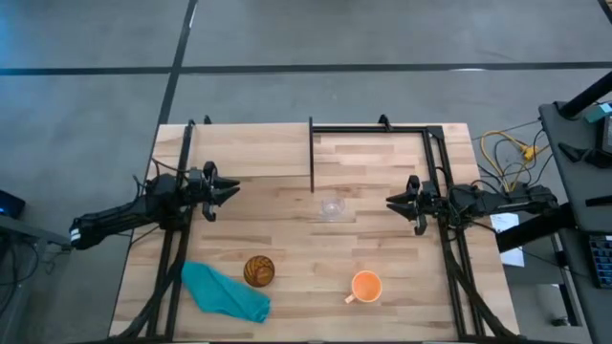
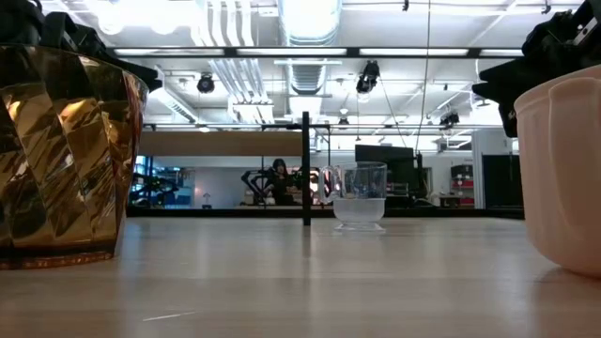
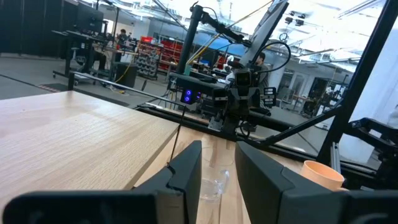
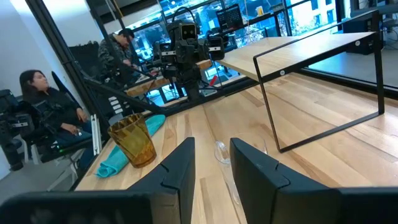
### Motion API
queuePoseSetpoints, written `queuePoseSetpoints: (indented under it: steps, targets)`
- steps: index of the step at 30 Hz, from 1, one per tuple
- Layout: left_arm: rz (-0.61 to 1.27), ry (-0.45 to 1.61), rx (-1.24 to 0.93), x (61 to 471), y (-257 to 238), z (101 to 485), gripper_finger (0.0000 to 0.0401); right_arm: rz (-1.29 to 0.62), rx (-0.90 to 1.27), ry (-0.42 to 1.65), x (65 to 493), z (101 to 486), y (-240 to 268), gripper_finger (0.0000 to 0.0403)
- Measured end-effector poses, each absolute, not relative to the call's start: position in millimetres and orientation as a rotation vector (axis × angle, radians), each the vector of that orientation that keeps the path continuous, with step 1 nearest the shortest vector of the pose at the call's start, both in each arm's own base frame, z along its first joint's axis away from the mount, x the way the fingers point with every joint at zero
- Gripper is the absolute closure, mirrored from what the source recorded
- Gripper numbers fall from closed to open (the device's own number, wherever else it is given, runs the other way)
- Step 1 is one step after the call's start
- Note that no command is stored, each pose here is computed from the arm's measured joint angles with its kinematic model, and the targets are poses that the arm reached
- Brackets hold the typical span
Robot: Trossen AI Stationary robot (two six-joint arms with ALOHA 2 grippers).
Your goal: Stack small to large cups/mugs on shelf
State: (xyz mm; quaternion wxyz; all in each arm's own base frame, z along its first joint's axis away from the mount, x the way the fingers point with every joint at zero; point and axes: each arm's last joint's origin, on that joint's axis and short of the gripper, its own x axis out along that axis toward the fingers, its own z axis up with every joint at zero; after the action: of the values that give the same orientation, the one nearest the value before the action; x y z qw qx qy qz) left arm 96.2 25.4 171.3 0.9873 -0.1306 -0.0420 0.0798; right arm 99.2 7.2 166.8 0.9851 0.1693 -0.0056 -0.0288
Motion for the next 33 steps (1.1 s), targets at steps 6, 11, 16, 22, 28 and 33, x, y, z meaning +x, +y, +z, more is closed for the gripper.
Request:
queuePoseSetpoints:
  steps: [6,11,16,22,28,33]
  targets:
    - [0.16,-0.084,-0.262,96.2,25.3,171.3,0.0317,-0.058,0.34,-0.011,99.2,166.7,7.2,0.0307]
    - [0.16,-0.084,-0.262,96.2,25.3,171.2,0.0317,-0.058,0.329,-0.011,99.2,166.8,7.2,0.0307]
    - [0.16,-0.084,-0.262,96.2,25.4,171.2,0.0317,-0.058,0.288,-0.01,99.2,166.8,7.2,0.0307]
    - [0.179,-0.08,-0.229,96.1,25.9,170.9,0.0317,-0.057,0.288,-0.015,99.2,167.2,7.2,0.0307]
    - [0.211,-0.081,-0.191,95.9,26.7,171.0,0.0317,-0.057,0.289,-0.015,99.2,167.2,7.2,0.0307]
    - [0.213,-0.085,-0.191,95.9,26.8,171.4,0.0317,-0.057,0.294,-0.015,99.2,167.2,7.2,0.0307]
